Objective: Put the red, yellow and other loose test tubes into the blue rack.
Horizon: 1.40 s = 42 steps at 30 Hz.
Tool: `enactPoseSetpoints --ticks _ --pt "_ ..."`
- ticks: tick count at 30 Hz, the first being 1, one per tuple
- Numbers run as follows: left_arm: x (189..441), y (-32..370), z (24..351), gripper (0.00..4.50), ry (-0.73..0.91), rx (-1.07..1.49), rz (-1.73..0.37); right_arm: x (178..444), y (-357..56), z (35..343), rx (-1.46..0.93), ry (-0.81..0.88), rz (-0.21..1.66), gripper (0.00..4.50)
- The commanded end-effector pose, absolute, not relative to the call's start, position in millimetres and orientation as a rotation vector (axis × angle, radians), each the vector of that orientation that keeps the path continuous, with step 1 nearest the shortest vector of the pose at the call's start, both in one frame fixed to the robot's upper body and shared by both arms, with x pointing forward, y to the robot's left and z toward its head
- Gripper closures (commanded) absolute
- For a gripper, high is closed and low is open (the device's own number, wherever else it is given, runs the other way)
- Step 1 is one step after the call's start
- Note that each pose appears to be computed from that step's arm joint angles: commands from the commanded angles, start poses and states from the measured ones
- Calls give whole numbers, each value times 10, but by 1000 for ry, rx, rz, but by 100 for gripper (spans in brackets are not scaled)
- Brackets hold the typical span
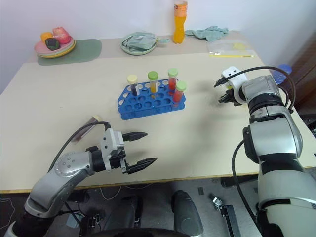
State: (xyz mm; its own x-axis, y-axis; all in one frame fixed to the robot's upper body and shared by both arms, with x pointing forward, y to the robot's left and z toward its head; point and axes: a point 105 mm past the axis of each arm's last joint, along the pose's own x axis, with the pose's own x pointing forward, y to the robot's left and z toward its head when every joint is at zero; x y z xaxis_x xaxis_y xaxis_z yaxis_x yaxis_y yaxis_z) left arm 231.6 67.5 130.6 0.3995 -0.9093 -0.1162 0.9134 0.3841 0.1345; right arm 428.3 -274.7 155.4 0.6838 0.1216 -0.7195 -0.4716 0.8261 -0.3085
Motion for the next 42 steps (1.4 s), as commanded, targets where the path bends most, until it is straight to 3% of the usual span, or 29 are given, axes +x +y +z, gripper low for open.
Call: enactPoseSetpoints --ticks 1,5,22,42 --pt "2274 646 1360 0 -9 192 -1181 4295 -2822 1733 -494 694 334 207" --pt "2270 643 1376 0 -9 190 -1185 4283 -2863 1740 -484 688 324 3" --pt "2266 591 1453 0 -11 175 -1192 4236 -2919 1790 -427 677 338 3" --pt "2284 581 1399 0 -9 157 -1207 4147 -3327 1860 -423 657 159 3"
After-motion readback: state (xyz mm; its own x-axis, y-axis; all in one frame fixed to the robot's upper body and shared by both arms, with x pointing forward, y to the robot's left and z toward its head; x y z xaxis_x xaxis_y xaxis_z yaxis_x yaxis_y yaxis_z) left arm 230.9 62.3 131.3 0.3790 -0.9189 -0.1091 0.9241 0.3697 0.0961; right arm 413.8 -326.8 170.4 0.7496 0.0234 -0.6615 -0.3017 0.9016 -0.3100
